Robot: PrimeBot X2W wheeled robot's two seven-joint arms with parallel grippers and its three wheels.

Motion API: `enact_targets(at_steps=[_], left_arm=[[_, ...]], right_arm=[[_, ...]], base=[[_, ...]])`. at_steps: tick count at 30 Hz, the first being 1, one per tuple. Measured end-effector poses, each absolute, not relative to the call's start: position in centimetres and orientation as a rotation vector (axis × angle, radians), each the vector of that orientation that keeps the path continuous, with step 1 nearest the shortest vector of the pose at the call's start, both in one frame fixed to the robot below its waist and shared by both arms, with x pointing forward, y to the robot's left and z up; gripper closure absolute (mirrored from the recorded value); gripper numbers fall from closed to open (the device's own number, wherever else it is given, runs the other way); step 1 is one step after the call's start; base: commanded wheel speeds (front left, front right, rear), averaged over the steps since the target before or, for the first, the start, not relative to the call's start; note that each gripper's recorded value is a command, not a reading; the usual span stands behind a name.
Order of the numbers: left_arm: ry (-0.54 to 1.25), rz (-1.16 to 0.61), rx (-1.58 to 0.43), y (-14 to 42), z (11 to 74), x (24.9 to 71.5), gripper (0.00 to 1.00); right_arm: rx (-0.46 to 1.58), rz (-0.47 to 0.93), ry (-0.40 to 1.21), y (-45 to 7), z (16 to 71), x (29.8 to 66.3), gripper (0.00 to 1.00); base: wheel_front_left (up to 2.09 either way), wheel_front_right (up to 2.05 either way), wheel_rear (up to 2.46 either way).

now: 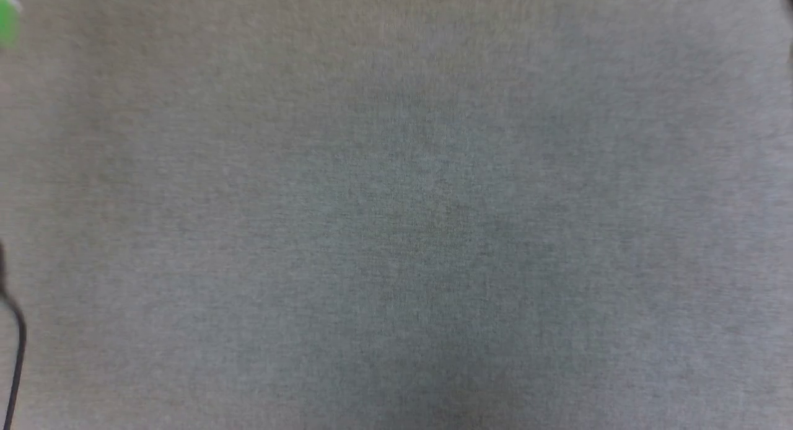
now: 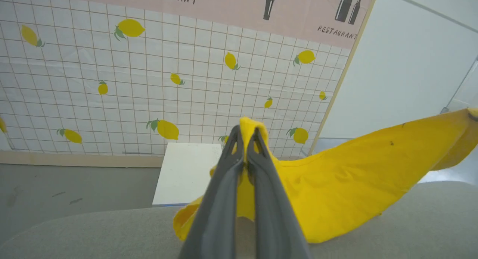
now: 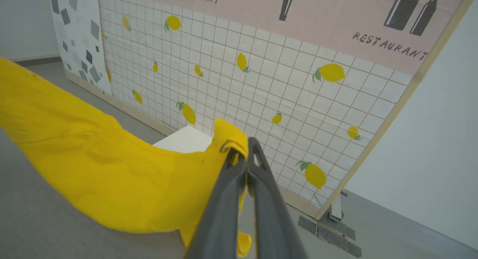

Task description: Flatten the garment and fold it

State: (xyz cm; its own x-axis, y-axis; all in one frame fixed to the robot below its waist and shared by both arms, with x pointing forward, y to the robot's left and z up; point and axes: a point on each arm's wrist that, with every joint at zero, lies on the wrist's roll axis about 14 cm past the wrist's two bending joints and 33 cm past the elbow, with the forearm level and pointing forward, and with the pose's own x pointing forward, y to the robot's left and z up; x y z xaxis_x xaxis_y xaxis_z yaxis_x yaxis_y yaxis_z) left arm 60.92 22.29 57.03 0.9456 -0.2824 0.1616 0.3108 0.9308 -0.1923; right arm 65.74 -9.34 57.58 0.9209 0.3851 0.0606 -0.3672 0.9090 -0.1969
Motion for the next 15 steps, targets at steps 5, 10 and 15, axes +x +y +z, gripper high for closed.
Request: enact_targets(at_steps=[5, 10, 15], left_arm=[[-0.083, -0.317, -0.202, 21.7, 56.1, 55.7, 1.00], [0.035, -0.325, -0.171, 20.8, 53.5, 49.6, 1.00], [0.199, -0.337, -0.206, 19.4, 50.3, 43.0, 1.00]], right_arm=[[-0.135, 0.398, -0.031, -10.4, 56.6, 60.1, 1.00], [-0.067, 0.426, 0.056, -10.5, 55.3, 54.2, 1.00], [0.013, 0.442, 0.163, -10.8, 53.7, 48.2, 1.00]], base=[[0.00, 0.00, 0.00], [0.00, 0.00, 0.00], [0.00, 0.00, 0.00]])
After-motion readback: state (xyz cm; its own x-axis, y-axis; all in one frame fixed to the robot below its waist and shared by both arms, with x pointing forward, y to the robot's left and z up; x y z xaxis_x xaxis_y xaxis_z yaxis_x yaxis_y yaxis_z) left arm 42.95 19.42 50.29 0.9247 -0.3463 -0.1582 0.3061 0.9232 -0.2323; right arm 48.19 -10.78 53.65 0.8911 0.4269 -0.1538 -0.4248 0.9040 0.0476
